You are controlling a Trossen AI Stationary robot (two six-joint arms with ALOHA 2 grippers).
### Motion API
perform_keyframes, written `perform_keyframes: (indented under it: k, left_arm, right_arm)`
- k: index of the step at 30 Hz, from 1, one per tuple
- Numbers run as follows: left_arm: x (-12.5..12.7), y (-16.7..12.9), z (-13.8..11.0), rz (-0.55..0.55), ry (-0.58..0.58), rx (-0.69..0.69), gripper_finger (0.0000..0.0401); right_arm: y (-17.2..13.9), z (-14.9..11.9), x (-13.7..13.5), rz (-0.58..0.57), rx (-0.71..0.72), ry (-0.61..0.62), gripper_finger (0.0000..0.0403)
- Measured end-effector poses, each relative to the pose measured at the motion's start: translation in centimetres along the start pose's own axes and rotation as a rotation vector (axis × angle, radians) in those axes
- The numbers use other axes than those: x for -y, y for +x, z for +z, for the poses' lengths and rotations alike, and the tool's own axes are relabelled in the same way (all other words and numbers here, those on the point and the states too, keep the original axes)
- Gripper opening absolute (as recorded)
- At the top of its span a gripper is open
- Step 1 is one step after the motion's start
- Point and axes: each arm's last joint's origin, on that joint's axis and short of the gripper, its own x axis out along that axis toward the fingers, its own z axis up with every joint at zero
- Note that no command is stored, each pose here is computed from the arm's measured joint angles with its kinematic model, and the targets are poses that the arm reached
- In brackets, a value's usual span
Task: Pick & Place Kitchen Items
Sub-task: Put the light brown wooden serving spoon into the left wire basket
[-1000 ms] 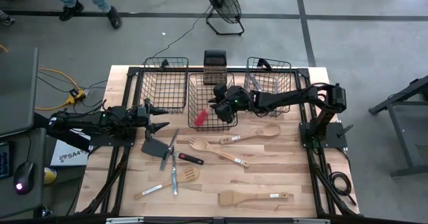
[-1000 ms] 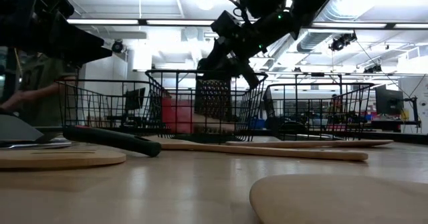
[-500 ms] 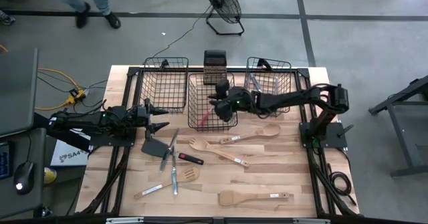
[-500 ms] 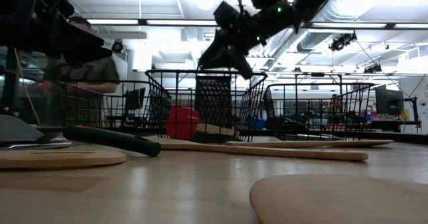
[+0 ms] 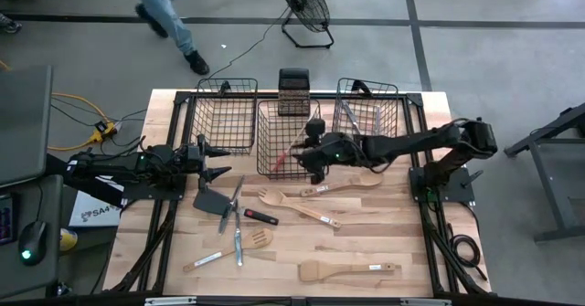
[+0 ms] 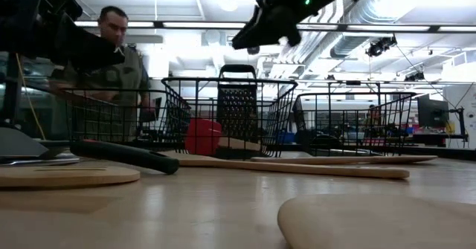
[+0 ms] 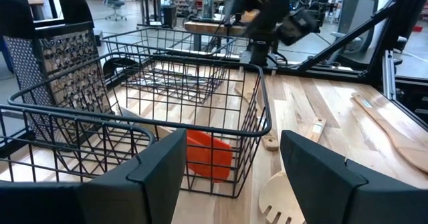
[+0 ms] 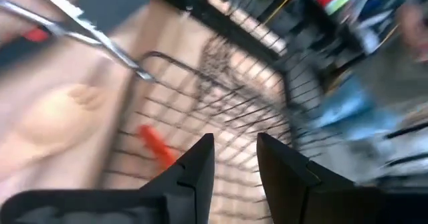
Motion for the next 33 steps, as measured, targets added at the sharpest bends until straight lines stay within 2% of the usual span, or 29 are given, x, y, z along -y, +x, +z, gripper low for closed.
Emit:
perform_keyframes:
  k: [5,10,19,28,33]
  left_arm:
    - [0.0,0.0,0.0,0.0,0.0,0.0,0.0237]
    - [0.0,0.0,0.0,0.0,0.0,0.001,0.0237]
    - [0.0,0.0,0.0,0.0,0.0,0.0,0.0237]
    - [0.0,0.0,0.0,0.0,0.0,0.0,0.0237]
    - [0.0,0.0,0.0,0.001,0.0,0.0,0.0237]
  right_arm:
    - [-2.0,-0.7,-2.0,0.148,-0.119,0.147,0.0105]
    - [-3.9,-2.5,-4.0,0.289,-0.233,0.192,0.0105]
    - [-6.9,-5.0,-6.2,0.374,-0.314,0.222,0.011]
    - [-7.2,-7.1,-6.8,0.396,-0.417,0.243,0.017]
    - [-7.1,-8.6,-6.9,0.432,-0.473,0.262,0.0181]
